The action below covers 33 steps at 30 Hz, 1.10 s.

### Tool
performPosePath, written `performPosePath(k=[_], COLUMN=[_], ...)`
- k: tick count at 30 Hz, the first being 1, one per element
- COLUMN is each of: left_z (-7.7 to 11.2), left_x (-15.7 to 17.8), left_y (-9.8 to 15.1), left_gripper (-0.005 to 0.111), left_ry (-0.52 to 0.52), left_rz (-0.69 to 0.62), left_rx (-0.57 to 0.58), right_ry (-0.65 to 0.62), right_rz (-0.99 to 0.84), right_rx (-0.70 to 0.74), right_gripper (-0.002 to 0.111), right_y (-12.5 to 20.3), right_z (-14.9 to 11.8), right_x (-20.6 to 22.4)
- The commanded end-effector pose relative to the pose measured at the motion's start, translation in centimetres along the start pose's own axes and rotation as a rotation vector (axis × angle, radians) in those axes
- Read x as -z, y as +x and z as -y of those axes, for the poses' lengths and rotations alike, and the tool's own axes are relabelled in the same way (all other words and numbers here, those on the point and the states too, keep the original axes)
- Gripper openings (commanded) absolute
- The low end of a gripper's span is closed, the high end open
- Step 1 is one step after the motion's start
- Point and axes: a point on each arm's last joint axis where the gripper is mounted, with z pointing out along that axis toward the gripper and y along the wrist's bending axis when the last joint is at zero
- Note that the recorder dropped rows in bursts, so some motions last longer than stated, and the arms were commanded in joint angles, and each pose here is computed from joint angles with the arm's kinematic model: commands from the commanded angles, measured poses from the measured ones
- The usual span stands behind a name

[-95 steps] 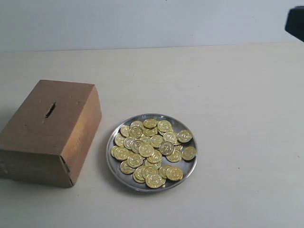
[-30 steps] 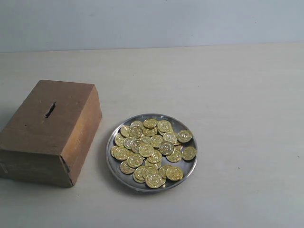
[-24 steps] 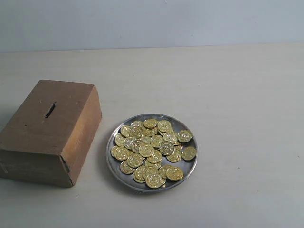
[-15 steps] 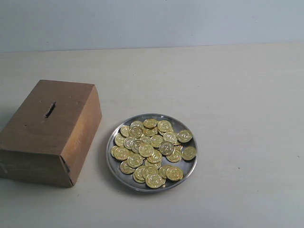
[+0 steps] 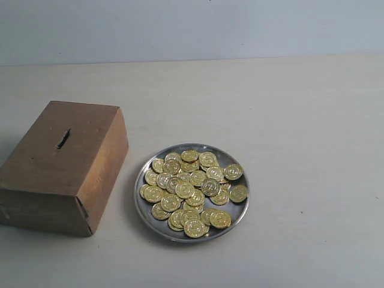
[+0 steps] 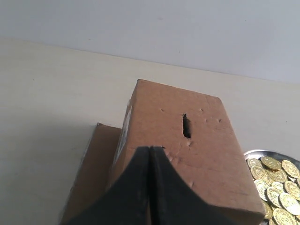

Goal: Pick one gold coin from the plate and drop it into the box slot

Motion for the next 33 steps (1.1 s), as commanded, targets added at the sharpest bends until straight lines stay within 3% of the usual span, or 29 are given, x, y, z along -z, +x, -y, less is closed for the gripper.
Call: performPosePath(k=[1,6,33], left_z=[-0.01,-0.01,-0.01], left_x=[0.03,0.03,0.03], left_y=[-0.08,-0.08,-0.08], left_gripper=[0.0,0.0,0.0], left_ry=[-0.001,-0.001,-0.001], left_rz=[0.007,0.007,0.007], left_rx=[-0.006,-0.006,-0.006], right_ry=[0.018,0.05,0.021], right_rz=[0.002,0.004,0.002], right_rx=[0.004,-0.053,0.022], right_gripper=[0.0,0.0,0.0], right_y=[0.13,0.13,0.13], right_z=[0.15,0.44,0.28], right_x=[0.0,0.01,0.01])
